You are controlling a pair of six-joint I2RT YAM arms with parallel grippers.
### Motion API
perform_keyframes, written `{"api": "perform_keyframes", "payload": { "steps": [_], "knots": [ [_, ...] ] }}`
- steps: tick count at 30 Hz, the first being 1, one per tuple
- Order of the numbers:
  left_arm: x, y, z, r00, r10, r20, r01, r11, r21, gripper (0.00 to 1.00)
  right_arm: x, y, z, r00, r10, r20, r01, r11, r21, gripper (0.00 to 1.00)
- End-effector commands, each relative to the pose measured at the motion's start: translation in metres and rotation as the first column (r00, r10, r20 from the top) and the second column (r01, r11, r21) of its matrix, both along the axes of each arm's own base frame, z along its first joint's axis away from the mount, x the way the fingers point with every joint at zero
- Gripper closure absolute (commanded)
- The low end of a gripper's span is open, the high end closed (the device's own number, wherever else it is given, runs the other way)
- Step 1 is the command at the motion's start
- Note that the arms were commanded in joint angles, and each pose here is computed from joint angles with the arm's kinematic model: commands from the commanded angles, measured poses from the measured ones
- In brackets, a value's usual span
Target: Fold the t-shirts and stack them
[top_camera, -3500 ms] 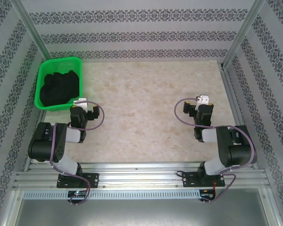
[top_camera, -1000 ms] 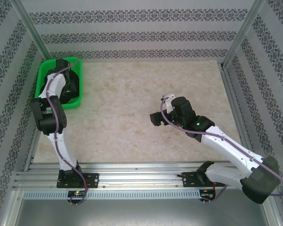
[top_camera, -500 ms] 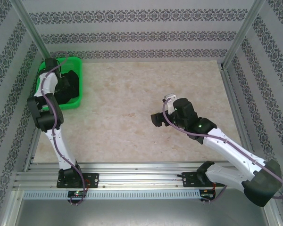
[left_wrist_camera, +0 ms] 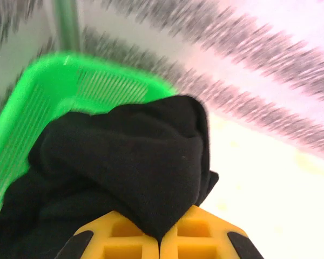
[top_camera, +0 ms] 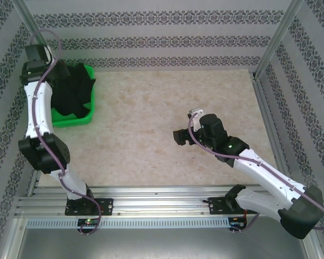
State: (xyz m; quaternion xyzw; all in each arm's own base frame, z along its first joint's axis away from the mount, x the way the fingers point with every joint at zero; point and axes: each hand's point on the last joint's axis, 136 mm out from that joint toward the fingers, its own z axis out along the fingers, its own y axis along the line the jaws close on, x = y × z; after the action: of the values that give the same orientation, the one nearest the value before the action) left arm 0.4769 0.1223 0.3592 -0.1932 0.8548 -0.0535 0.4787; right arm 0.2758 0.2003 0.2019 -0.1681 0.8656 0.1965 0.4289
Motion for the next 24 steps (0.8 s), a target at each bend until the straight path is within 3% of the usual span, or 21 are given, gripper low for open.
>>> {"api": "perform_keyframes", "payload": {
  "steps": [1, 7, 12, 15, 19, 21, 24],
  "knots": [
    [-0.014, -0.046, 0.090, 0.970, -0.119, 0.210, 0.124, 0.992, -0.008, 1.00, 0.003, 0.009, -0.004, 1.000, -0.001, -0.007, 0.001, 1.000, 0.031, 0.02],
    [-0.033, -0.105, 0.183, 0.870, -0.252, 0.425, 0.292, 0.956, -0.029, 1.00, 0.009, 0.009, -0.006, 0.999, -0.035, -0.008, 0.035, 0.998, 0.045, 0.02],
    [-0.048, -0.192, 0.228, 0.727, -0.416, 0.545, 0.520, 0.853, -0.042, 1.00, 0.022, -0.016, 0.002, 0.985, -0.172, 0.027, 0.170, 0.983, 0.075, 0.02],
    [-0.049, -0.242, 0.221, 0.683, -0.490, 0.542, 0.614, 0.787, -0.062, 1.00, 0.030, -0.036, 0.004, 0.967, -0.253, 0.002, 0.251, 0.960, 0.125, 0.02],
    [-0.048, -0.306, 0.190, 0.659, -0.551, 0.512, 0.677, 0.731, -0.086, 1.00, 0.035, -0.055, 0.005, 0.954, -0.298, -0.026, 0.298, 0.941, 0.160, 0.02],
    [-0.048, -0.333, 0.171, 0.653, -0.564, 0.506, 0.699, 0.706, -0.114, 1.00, 0.036, -0.064, 0.005, 0.948, -0.316, -0.025, 0.316, 0.936, 0.154, 0.02],
    [-0.044, -0.361, 0.127, 0.688, -0.556, 0.467, 0.696, 0.689, -0.205, 1.00, 0.036, -0.076, 0.000, 0.938, -0.344, -0.038, 0.346, 0.927, 0.144, 0.02]
  ]
}}
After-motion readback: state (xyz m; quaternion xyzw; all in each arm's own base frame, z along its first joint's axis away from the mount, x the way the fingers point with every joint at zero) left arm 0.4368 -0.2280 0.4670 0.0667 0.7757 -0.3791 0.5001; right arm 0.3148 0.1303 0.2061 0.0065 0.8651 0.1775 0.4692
